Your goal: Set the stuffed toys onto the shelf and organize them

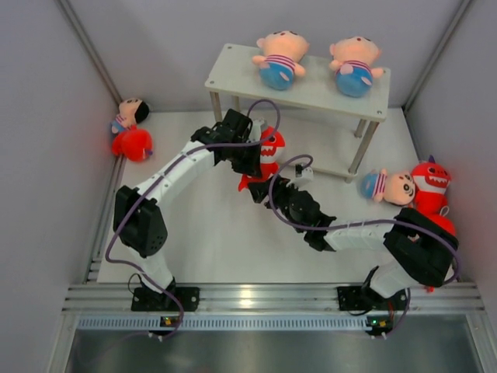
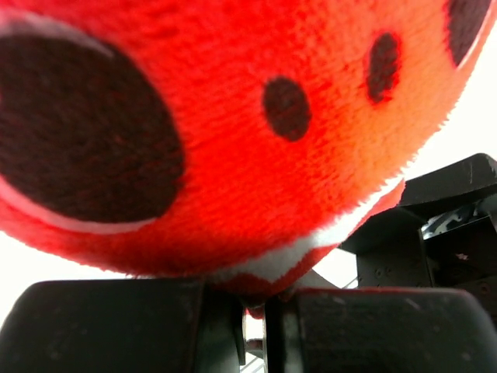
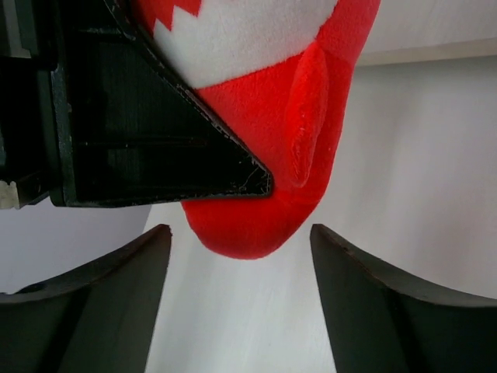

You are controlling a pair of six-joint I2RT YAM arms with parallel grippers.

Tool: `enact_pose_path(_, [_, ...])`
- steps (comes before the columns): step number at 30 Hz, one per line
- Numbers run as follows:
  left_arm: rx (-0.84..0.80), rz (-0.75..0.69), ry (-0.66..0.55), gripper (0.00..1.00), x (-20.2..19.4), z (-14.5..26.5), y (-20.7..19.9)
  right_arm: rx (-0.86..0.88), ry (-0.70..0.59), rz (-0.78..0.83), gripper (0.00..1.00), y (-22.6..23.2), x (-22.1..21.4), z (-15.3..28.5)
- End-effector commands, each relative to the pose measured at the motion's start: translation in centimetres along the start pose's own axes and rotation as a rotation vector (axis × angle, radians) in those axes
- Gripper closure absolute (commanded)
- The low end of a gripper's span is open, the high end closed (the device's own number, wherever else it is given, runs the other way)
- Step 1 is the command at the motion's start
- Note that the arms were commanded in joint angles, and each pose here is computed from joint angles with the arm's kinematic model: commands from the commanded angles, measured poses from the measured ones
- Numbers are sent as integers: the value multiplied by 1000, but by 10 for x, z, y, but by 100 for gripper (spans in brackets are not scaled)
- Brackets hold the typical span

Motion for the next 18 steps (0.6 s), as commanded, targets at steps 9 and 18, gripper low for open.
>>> enact_pose_path(9, [-61,3,-159,100,30,26,-17,109,-92,-137,59,37,10,-21])
enact_pose_path(18, [-85,7,-168,100,28,29,-21,59,-110,-117,91,30,23,-25])
Point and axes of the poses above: each gripper's point midway between its finger pads, its own z axis back along the fingers, its own y axis along the line the jaws close on, x = y × z, the point moved 7 cm from there along z, back along the fingers, and after that the axes turned 15 degrees about -z, right-handed, at the moved point
